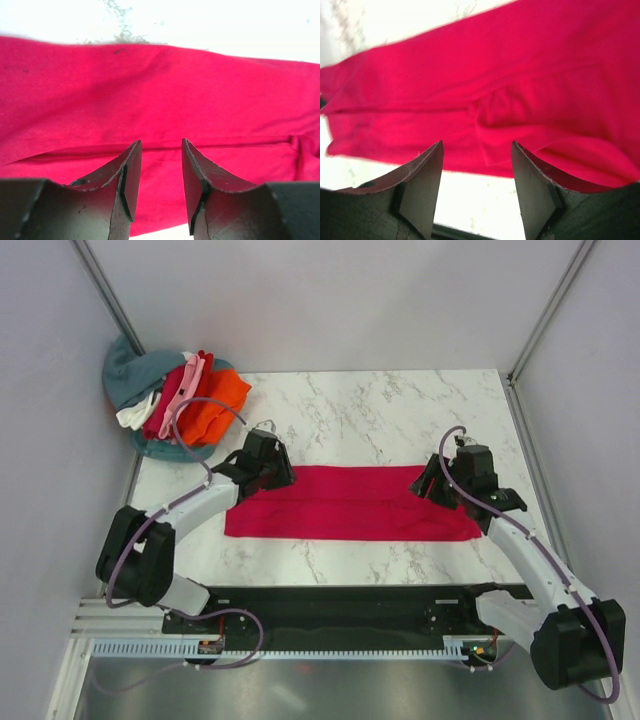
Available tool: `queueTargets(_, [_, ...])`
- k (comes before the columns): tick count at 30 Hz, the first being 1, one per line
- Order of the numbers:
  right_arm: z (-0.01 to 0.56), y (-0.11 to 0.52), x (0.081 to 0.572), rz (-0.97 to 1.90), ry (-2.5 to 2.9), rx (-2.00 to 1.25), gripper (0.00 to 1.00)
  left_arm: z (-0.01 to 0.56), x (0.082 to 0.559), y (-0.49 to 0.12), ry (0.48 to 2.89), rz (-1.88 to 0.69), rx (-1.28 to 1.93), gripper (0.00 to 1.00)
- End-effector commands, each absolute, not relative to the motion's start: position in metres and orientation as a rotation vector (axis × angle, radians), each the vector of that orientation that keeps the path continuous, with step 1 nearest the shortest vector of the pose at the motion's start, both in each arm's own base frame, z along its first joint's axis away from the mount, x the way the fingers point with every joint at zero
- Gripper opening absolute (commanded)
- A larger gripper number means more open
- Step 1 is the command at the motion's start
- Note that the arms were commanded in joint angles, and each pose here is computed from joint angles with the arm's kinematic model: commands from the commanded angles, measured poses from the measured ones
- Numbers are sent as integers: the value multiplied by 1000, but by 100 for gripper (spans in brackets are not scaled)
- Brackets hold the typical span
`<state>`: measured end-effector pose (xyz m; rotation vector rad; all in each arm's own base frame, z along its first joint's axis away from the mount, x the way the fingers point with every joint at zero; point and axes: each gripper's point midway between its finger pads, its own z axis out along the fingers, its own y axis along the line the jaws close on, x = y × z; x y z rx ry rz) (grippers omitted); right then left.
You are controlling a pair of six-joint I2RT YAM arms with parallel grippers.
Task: Fold and stack the t-shirts
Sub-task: Fold the tshirt
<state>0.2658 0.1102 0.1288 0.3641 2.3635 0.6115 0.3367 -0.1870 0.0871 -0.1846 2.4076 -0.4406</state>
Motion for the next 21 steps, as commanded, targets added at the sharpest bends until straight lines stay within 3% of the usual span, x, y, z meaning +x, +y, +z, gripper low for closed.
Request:
queueTargets(1, [126,72,286,310,2354,411,64,114,331,-195,2350,-521,-118,45])
queueTargets(10, [113,20,292,-13,2254,692,59,144,280,-293,2363,-807,52,47])
queueTargets(14, [99,14,290,-9,2241,783,54,154,265,-349,2375,-908,136,48])
queueTargets(17, [93,18,298,11,2266,778,40,152,255,-389,2405,-968,193,48])
queueTargets(18, [94,19,303,13,2265,774,24,139,251,-399,2445,-974,198,48])
queueTargets(21, [86,18,305,-11,2295,777,2,140,243,-423,2462,-1017,211,48])
